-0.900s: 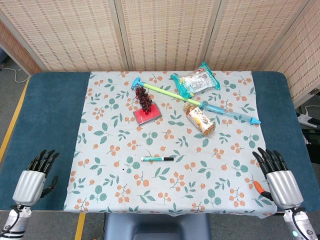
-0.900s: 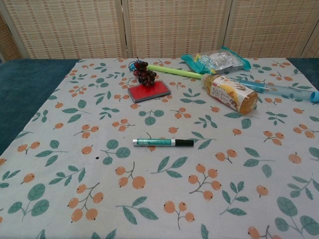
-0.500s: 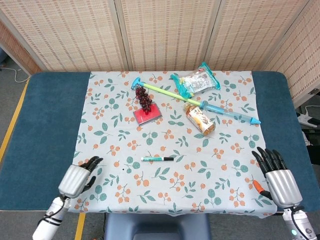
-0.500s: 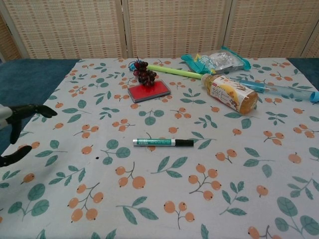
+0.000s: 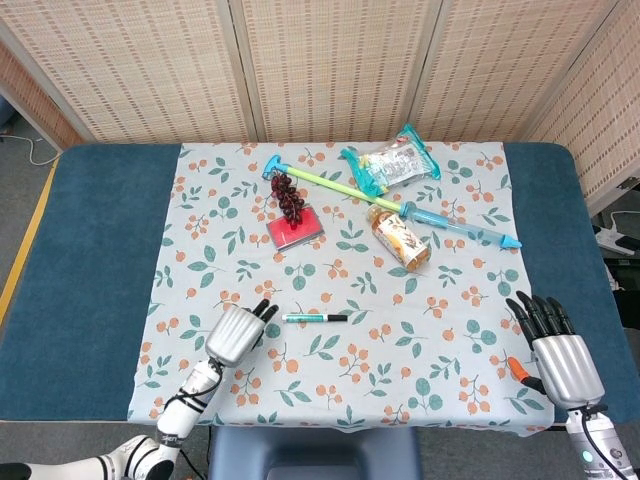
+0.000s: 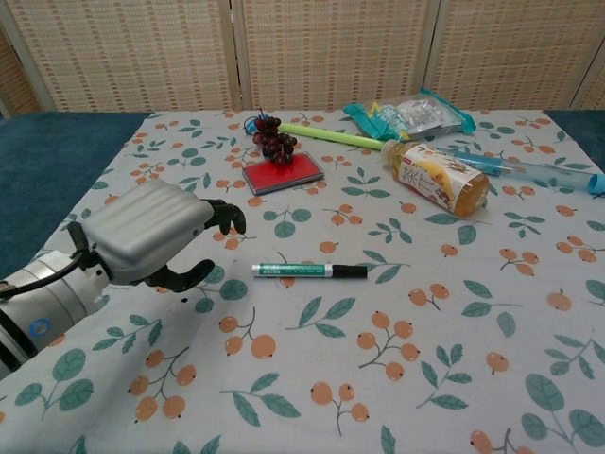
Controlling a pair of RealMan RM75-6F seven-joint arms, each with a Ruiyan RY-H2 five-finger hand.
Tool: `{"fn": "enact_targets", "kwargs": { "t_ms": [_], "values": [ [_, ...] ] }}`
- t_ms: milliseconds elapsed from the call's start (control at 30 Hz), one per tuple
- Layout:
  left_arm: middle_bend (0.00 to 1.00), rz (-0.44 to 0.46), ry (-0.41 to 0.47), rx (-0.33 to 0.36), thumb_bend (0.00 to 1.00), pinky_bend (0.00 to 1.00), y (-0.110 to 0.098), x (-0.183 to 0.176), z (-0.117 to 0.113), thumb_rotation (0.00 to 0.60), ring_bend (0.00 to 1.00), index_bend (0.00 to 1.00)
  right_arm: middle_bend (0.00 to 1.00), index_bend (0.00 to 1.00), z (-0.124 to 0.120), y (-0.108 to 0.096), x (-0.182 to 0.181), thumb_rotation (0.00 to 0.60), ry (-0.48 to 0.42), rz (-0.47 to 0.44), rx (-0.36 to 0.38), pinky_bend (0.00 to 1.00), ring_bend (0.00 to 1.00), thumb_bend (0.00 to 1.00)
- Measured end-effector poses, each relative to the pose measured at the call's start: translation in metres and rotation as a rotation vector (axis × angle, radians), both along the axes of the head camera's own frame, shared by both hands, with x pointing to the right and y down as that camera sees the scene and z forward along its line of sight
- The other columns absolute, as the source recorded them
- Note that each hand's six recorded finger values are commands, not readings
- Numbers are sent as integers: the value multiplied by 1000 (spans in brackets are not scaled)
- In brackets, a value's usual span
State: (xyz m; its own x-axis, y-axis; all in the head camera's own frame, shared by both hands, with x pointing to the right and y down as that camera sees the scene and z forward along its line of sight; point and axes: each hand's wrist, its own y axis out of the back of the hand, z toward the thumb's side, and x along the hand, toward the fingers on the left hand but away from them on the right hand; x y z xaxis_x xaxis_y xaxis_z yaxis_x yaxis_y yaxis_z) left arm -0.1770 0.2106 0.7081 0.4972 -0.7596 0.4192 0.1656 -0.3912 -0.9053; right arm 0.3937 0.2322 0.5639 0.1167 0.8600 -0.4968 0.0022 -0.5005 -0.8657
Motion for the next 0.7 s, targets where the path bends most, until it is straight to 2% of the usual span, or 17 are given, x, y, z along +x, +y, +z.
{"fn": "enact_targets", "kwargs": {
  "t_ms": [367, 700],
  "values": [
    [323, 43, -11, -17, 428, 1000, 1, 36, 20, 600, 781, 301, 0, 0, 2, -3, 4, 600, 10, 11, -4, 0, 0, 185],
    [365, 94, -55, 15, 424, 1000, 2, 48, 35, 600, 788, 315, 0, 0, 4, -3, 4, 600, 13, 15, -6, 0, 0, 185]
  ]
}}
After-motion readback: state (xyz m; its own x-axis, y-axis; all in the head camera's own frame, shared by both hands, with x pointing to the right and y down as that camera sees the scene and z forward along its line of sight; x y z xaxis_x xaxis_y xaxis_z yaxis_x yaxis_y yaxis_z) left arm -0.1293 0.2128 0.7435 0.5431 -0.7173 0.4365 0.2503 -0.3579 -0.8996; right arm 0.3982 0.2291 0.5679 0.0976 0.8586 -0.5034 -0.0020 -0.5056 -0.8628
